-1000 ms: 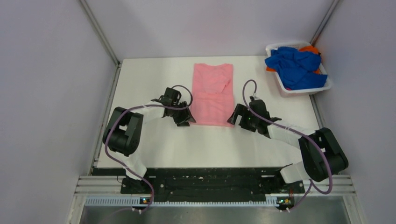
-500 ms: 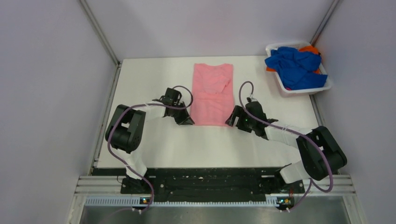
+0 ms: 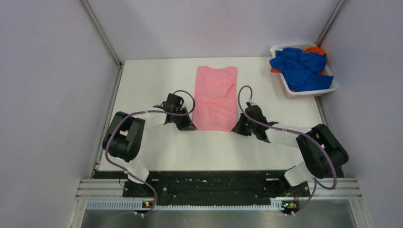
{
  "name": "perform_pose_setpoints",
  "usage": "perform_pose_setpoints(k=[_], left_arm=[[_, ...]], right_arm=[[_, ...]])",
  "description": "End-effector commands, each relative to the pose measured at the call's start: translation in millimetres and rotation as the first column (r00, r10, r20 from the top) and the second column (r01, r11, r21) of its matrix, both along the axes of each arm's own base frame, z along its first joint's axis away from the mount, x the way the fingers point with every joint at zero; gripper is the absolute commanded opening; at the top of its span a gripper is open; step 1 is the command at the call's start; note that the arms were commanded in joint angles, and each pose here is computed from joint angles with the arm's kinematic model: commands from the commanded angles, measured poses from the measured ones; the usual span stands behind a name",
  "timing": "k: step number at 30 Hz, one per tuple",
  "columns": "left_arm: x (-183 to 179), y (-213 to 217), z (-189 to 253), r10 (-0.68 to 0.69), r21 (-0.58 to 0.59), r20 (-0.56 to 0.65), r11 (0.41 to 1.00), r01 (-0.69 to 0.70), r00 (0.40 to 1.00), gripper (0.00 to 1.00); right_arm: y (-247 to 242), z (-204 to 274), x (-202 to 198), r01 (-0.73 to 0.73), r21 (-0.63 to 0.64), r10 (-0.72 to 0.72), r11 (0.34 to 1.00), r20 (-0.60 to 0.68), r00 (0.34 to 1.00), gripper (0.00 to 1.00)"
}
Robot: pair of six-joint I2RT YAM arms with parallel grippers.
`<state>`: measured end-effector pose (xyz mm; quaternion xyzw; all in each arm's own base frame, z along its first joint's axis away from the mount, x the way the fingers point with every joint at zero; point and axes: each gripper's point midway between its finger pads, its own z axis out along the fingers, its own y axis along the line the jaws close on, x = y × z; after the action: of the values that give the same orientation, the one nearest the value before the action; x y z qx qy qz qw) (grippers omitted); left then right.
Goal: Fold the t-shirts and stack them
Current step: Grab one side of the 2/3 rectangular tshirt with both arms, then fold the long partially folded tshirt into a neat square
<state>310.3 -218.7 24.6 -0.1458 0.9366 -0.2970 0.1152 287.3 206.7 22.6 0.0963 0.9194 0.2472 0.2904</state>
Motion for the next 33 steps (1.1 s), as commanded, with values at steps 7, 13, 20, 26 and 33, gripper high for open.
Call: perform_pose_setpoints(k=[7,13,20,26,33], left_arm=[[-75.3,35.4,61.9,-0.012,0.069,0.143,0.998,0.002,0.990,0.00],[-102.8,49.5,118.2,0.009,0.014,0.296,1.000,-0.014,0.955,0.00],[-85.6,56.0,169.8,0.080,-0.030,0.479,0.997,-0.074,0.874,0.00],[-52.3,44.9,186.4,0.072,-0.023,0.523,0.997,-0.070,0.849,0.00],[-0.5,25.7,195.1,0.043,0.008,0.545,0.998,-0.057,0.837,0.00]], right_arm=[[49.5,91.5,-110.6,-0.501,0.300,0.486,0.811,0.131,0.864,0.00],[52.6,150.1,-158.6,-0.638,0.427,0.587,0.641,0.263,0.766,0.00],[54.1,189.8,-151.5,-0.657,0.422,0.531,0.624,0.387,0.754,0.00],[41.5,181.8,-122.5,-0.555,0.453,0.432,0.698,0.352,0.830,0.00],[20.5,180.2,-87.2,-0.461,0.447,0.317,0.767,0.360,0.877,0.00]])
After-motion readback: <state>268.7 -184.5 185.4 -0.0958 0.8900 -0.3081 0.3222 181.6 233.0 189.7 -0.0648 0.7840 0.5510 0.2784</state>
